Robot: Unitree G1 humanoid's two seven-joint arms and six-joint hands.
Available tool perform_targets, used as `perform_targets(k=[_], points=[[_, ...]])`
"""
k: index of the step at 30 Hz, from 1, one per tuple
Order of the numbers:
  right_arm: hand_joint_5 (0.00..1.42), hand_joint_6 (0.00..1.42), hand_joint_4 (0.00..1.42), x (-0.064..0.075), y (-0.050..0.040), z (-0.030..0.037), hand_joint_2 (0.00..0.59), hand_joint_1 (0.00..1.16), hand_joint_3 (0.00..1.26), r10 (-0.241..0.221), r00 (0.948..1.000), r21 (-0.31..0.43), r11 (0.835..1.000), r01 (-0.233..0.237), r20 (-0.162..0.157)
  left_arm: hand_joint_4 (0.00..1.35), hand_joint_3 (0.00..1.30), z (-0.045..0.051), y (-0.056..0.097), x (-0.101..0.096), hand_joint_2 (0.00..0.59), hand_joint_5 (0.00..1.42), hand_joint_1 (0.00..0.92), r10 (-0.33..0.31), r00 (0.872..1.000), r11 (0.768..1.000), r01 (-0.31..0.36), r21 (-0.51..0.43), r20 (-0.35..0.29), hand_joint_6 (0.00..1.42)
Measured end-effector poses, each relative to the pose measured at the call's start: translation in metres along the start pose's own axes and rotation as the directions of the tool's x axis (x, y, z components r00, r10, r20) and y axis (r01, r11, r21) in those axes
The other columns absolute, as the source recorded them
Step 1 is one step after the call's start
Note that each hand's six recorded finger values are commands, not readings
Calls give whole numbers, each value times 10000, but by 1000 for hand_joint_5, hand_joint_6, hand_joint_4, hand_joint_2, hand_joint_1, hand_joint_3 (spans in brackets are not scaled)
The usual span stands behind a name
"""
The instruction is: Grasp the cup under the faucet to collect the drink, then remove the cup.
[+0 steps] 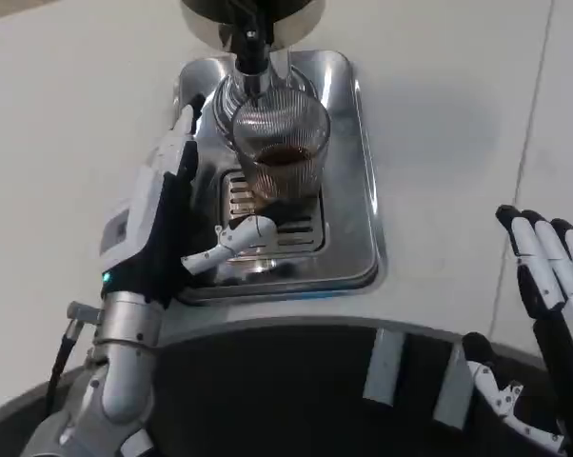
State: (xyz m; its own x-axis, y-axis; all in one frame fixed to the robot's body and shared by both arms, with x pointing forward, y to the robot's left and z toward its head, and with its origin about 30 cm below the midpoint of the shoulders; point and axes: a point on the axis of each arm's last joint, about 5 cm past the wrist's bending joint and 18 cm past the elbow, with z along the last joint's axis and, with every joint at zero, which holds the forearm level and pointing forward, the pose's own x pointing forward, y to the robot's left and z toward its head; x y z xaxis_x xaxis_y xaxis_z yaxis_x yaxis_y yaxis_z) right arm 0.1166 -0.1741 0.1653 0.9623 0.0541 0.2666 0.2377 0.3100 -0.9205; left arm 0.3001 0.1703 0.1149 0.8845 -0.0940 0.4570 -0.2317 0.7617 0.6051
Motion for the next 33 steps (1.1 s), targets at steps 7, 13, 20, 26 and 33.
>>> perform_targets(k=[7, 13, 20, 26, 33], points=[[0, 0, 0, 10, -12, 6, 452, 635, 0, 233, 9997, 15, 9997, -232, -62, 0, 0, 62, -95, 36, 54, 83, 326, 123, 9999, 9995, -122, -278, 37, 102], [0, 0, 0, 10, 1, 34, 446, 625, 0, 407, 9991, 81, 9991, -406, -131, 0, 0, 98, -125, 45, 54, 85, 326, 88, 9995, 9990, -74, -436, 314, 106], [0, 0, 0, 13, 22, 72, 444, 617, 0, 452, 9988, 230, 9987, -448, -178, 0, 0, 115, -152, 52, 54, 90, 327, -42, 9993, 9990, 59, -449, 381, 108], [0, 0, 0, 31, 17, 79, 448, 616, 0, 477, 9987, 245, 9986, -472, -170, 0, 0, 141, -194, 55, 54, 98, 327, -78, 9992, 9983, 101, -569, 389, 110], [0, 0, 0, 61, 5, 76, 445, 612, 0, 493, 9985, 290, 9984, -486, -232, 0, 0, 161, -201, 94, 54, 117, 327, -49, 9991, 9984, 74, -564, 430, 125]])
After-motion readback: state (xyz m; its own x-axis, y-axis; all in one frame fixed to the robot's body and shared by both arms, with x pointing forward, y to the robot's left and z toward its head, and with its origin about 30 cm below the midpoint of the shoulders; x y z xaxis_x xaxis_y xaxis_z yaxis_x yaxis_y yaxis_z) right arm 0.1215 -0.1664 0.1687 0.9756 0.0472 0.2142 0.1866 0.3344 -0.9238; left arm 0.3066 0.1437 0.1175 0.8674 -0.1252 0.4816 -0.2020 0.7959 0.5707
